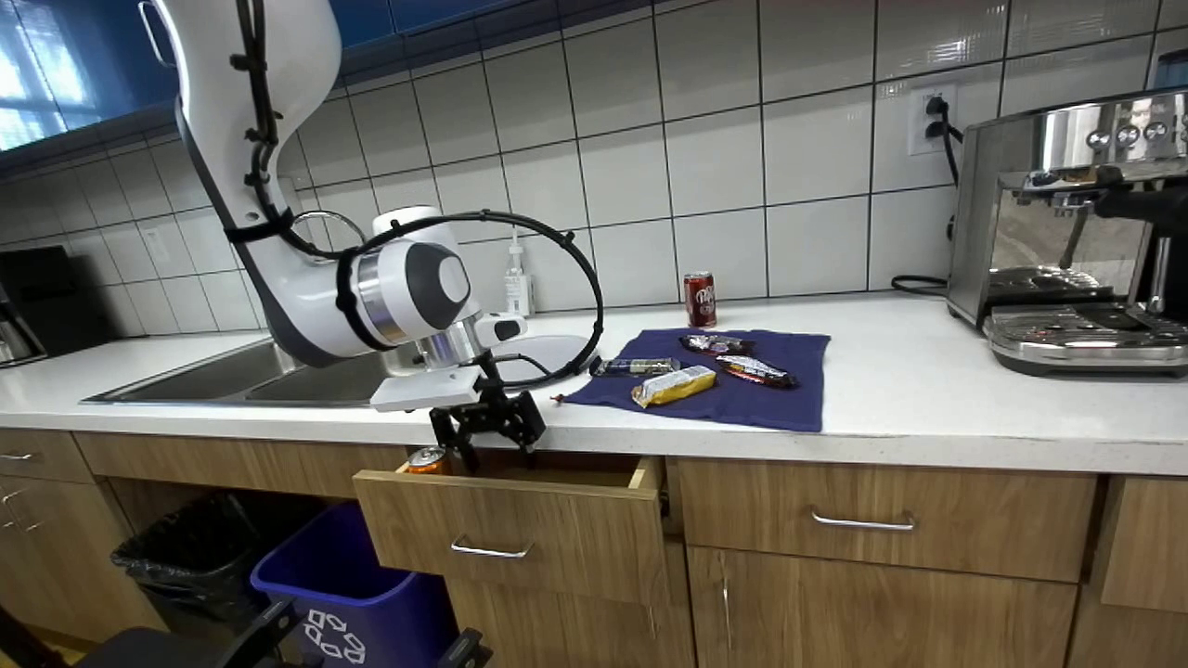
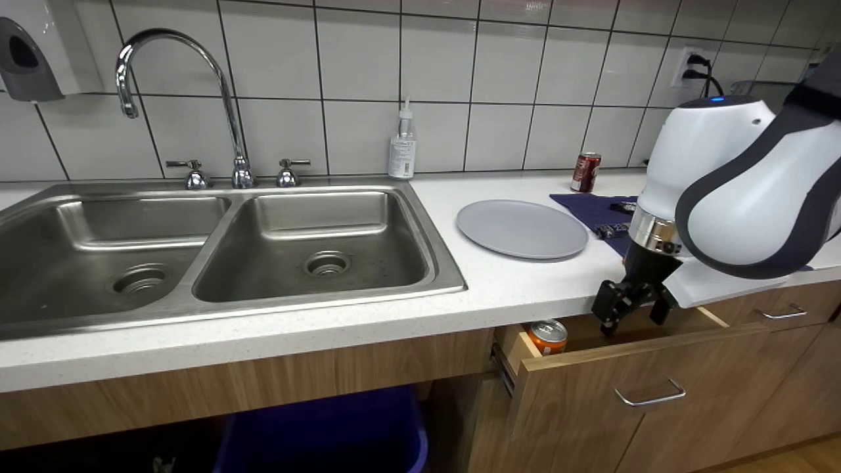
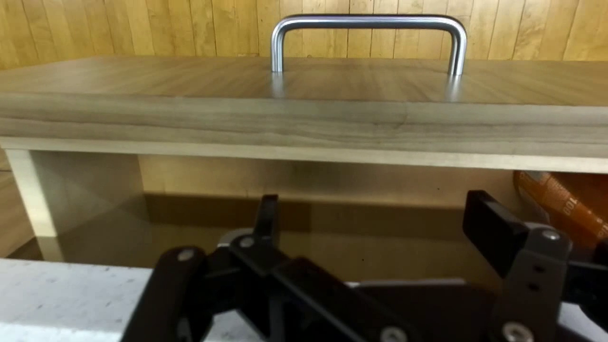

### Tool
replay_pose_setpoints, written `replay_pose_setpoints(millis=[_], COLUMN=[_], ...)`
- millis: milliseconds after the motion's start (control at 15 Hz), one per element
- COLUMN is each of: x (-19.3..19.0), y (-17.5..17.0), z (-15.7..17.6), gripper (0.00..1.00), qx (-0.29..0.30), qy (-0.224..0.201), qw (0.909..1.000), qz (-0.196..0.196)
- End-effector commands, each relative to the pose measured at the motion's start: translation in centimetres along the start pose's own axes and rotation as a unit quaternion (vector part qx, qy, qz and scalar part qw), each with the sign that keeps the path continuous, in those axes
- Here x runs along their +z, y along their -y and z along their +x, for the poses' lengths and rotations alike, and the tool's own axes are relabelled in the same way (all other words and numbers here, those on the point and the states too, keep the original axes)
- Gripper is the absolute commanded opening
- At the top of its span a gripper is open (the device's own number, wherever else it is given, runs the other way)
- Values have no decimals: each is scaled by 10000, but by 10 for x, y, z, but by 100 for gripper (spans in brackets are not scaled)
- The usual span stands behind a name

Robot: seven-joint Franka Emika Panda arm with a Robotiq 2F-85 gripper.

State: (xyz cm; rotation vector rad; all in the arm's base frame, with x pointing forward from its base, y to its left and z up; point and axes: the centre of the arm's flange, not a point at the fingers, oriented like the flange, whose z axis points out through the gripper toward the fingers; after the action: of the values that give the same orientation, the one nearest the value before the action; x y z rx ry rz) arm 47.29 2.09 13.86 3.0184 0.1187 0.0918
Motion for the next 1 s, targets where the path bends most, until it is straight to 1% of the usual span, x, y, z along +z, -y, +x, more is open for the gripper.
replay_pose_setpoints(millis=[0,200,933], x=[13,16,11], y=[5,6,7], z=[8,3,-22], gripper=[100,100,100], qx=[154,215,495], qy=[-21,36,198], qw=[9999,9998,9985], qz=[12,25,154])
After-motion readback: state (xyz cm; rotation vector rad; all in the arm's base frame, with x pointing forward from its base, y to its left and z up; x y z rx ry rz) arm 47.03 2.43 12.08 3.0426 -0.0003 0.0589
